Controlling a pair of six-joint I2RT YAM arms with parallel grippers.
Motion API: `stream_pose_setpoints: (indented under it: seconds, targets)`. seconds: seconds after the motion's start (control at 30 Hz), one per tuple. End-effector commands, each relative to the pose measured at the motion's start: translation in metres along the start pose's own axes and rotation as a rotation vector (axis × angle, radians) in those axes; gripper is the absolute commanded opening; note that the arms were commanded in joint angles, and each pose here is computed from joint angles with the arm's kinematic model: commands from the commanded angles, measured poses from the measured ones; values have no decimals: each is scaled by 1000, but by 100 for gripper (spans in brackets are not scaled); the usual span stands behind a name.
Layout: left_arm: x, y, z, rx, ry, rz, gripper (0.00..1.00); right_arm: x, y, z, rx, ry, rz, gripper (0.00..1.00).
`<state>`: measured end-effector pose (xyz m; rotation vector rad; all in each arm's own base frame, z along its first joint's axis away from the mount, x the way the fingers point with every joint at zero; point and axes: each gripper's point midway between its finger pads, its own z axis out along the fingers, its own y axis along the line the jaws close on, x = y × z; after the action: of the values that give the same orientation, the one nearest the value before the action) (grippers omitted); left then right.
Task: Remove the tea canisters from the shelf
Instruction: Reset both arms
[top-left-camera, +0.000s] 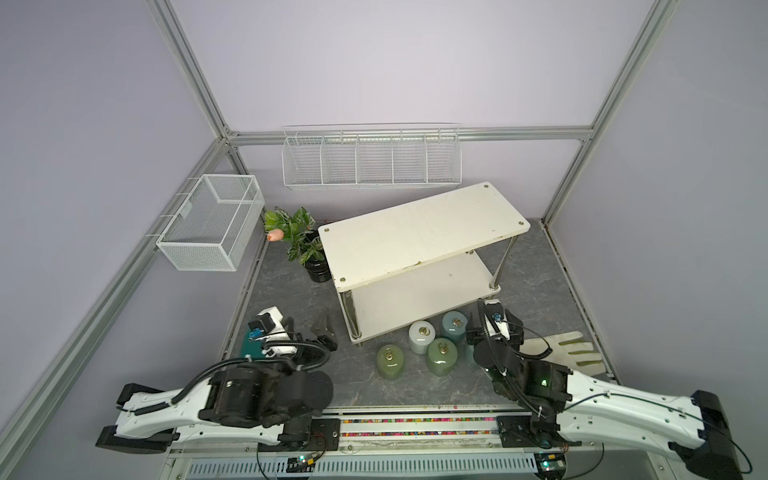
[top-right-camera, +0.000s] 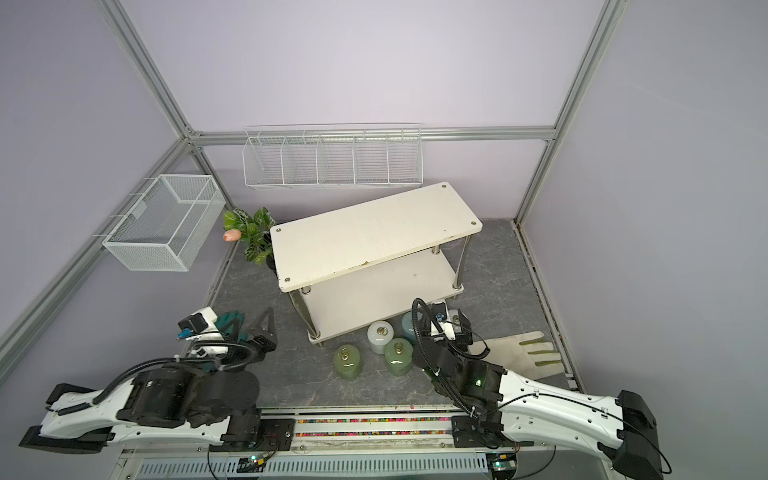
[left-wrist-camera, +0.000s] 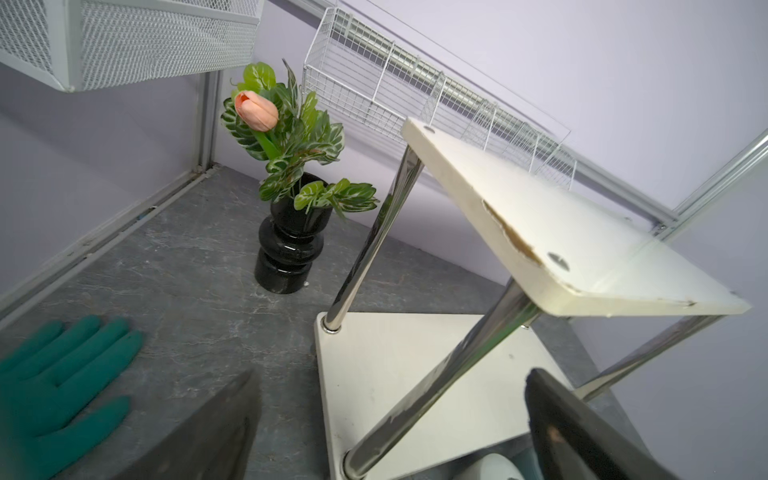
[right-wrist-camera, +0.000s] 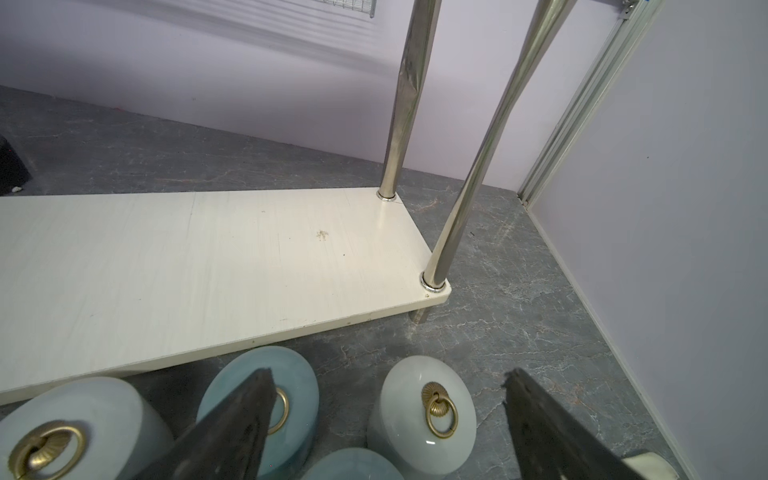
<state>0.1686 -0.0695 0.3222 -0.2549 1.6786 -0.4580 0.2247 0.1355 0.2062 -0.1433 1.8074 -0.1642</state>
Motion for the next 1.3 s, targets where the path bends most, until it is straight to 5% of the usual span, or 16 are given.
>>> stream_pose_setpoints:
  seconds: [0.0, 0.17, 0.43, 0.63, 1.27]
  targets:
    - [-51, 1, -7, 31, -96, 152, 100, -13, 2, 1, -1, -16, 34, 89]
    - [-82, 9, -16, 149, -112, 120, 100, -18, -2, -1, 3, -29, 43, 89]
    - [-129, 3, -20, 57, -150, 236, 100, -31, -8, -2, 26, -47, 14, 89]
    - [-168, 1, -28, 103, -196, 226, 100, -35, -6, 0, 16, -53, 20, 89]
    - [-207, -132, -20, 180, -261, 387, 100, -46, 2, 0, -8, -54, 4, 89]
